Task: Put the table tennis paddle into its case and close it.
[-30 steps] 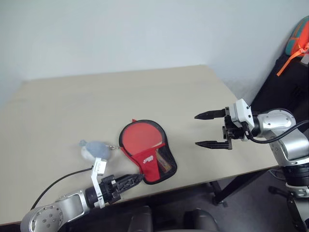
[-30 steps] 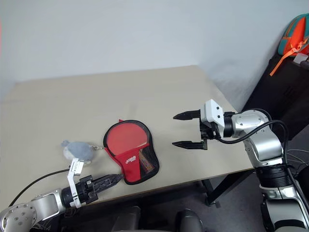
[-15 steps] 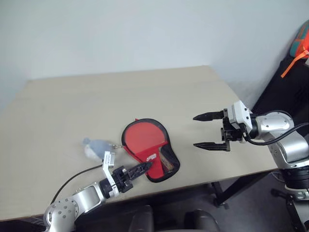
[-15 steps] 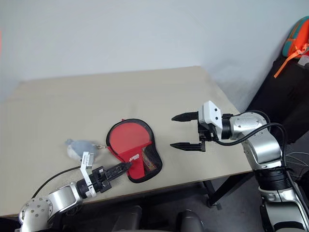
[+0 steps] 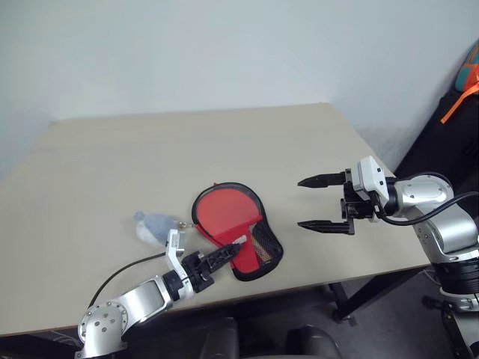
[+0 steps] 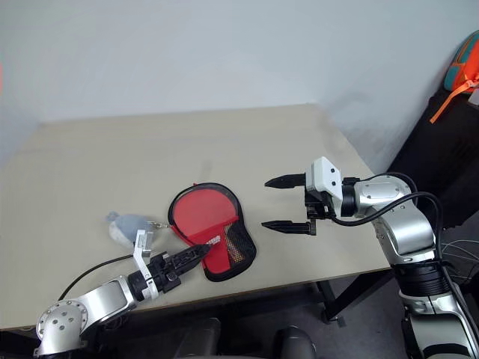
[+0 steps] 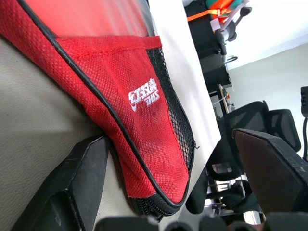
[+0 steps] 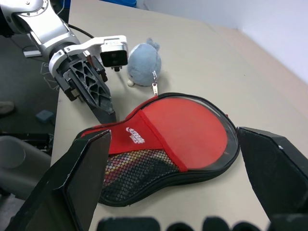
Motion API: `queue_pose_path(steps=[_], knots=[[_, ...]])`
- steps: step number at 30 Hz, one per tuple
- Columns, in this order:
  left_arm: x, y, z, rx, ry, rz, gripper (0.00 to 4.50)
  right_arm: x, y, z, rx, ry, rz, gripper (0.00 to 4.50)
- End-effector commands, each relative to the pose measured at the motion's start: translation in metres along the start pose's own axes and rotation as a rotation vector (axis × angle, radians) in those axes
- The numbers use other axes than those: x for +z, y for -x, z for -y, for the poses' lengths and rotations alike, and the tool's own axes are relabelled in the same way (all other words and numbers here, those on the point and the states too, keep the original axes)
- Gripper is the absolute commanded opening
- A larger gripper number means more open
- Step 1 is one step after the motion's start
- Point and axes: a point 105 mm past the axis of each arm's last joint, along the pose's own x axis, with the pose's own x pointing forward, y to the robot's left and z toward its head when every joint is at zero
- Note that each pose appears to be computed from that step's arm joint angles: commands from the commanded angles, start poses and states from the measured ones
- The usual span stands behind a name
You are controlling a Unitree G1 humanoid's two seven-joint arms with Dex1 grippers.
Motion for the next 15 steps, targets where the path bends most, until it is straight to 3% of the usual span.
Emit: queue_pose_path(steps=[1, 15], knots=[[-0.005, -0.002, -0.004, 0.023, 0.041, -0.04, 4.34, 0.014, 0.0, 0.002, -0.008, 0.049, 0.031, 4.5], [-0.007, 0.044, -0.011, 0.073, 0.114, -0.095, 4.34, 0.013, -0.002, -0.001, -0.008, 0.044, 0.034, 4.5]])
